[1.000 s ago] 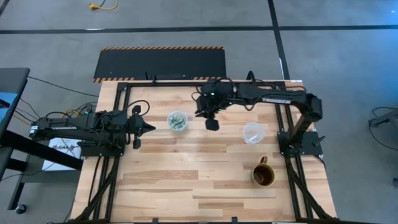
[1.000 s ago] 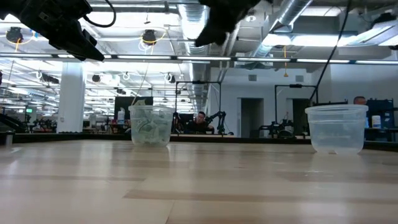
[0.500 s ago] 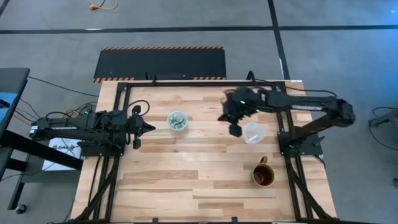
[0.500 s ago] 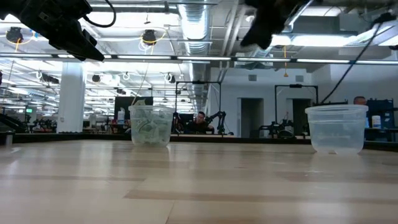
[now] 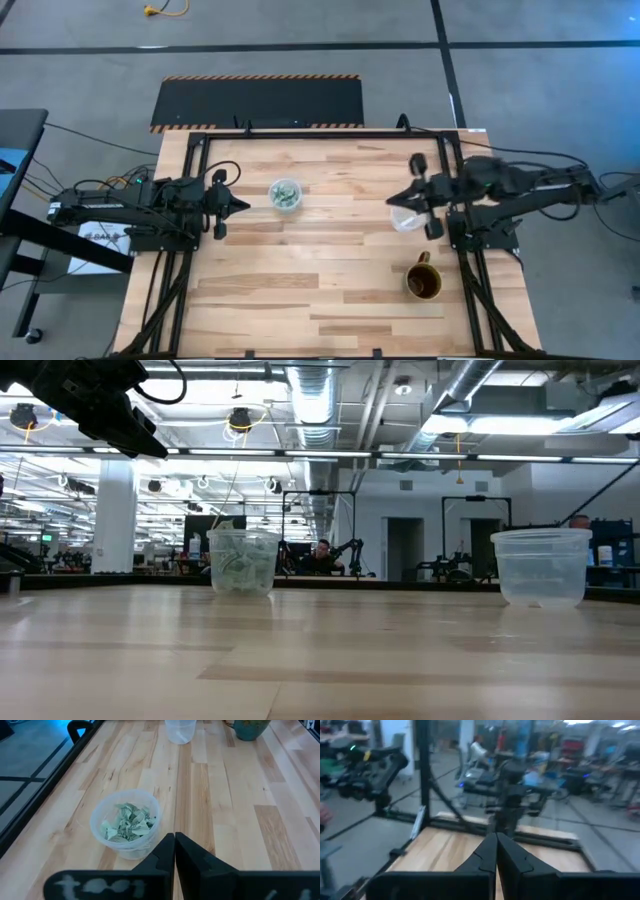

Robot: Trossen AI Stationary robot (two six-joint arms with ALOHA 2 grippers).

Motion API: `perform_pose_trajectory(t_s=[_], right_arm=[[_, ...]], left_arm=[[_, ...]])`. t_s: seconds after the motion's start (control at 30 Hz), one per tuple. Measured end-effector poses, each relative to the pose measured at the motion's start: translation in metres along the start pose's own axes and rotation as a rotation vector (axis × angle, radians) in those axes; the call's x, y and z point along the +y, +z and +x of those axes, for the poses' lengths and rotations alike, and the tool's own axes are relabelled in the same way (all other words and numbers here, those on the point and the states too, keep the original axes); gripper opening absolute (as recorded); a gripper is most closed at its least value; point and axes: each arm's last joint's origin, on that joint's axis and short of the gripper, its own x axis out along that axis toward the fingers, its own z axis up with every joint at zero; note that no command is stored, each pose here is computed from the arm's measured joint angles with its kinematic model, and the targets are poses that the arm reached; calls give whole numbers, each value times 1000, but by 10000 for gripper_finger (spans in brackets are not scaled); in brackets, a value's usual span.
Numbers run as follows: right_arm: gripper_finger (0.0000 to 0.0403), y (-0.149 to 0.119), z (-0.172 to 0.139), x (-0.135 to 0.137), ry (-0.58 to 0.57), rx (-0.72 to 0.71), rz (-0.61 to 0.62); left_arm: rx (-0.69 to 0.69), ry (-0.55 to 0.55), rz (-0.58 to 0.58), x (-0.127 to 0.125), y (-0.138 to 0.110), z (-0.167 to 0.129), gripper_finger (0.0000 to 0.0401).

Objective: Pick and place Stevia / Truvia into bins
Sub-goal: Return to Home Position

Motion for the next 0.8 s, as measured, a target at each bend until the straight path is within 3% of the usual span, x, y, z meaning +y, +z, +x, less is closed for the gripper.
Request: perform_pose_trajectory(t_s=[0.23,0.37,0.8], right_arm=[[0,-3,-30,1,-71,-67,1],[0,-11,-49,1,-120,-109,1],[0,-52,-83,9,-121,-198,69]], left_arm=[[0,-1,0,0,0,0,0],[-1,-72,-1,-2,0,0,0],[-3,-77,0,-2,0,0,0]])
